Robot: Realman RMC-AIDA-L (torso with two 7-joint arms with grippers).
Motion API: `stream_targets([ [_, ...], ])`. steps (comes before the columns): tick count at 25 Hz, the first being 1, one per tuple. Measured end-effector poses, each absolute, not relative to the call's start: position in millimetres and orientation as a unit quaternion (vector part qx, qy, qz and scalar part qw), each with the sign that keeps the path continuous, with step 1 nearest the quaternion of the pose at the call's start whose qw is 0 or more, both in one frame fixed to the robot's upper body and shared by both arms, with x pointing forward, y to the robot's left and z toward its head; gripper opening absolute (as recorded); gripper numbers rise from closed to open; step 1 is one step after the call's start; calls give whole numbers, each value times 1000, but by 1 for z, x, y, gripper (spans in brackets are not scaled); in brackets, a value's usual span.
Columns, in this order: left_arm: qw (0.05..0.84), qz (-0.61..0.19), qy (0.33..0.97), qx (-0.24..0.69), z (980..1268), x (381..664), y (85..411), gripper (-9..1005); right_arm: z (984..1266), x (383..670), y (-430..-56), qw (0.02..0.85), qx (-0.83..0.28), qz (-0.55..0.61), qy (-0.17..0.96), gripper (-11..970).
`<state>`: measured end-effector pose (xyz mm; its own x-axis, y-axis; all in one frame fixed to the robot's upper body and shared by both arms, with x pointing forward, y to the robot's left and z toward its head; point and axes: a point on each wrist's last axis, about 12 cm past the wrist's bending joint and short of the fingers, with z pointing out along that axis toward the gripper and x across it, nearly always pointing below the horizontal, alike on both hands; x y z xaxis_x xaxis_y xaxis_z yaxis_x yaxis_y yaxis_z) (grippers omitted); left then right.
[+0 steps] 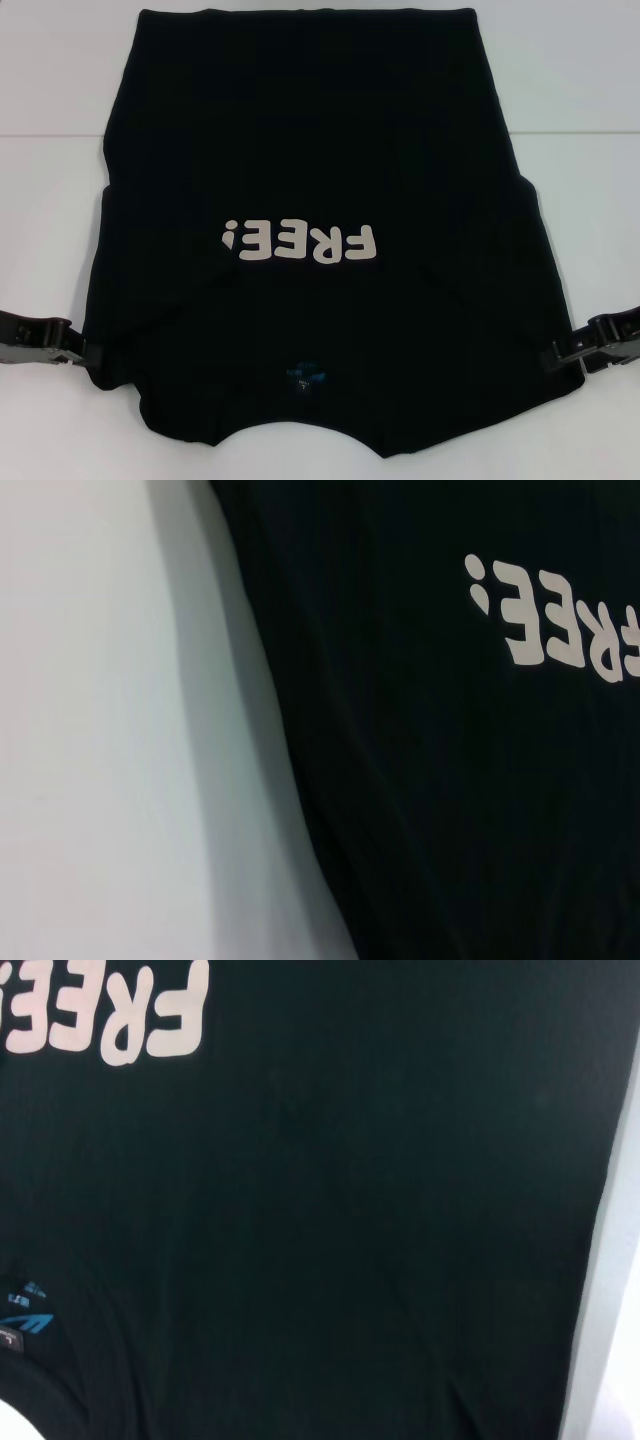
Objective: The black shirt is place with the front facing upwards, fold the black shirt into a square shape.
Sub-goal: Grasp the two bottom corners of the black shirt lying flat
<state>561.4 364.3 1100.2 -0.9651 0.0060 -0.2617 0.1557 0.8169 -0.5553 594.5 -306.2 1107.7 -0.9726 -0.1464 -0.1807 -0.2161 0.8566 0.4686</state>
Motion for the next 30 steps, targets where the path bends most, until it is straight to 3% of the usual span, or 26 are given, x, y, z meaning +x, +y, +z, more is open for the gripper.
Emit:
stream_targets([
  [30, 126, -298, 945, 45, 1101, 562, 365, 35, 1108, 601, -274, 58, -134, 269, 952, 818],
])
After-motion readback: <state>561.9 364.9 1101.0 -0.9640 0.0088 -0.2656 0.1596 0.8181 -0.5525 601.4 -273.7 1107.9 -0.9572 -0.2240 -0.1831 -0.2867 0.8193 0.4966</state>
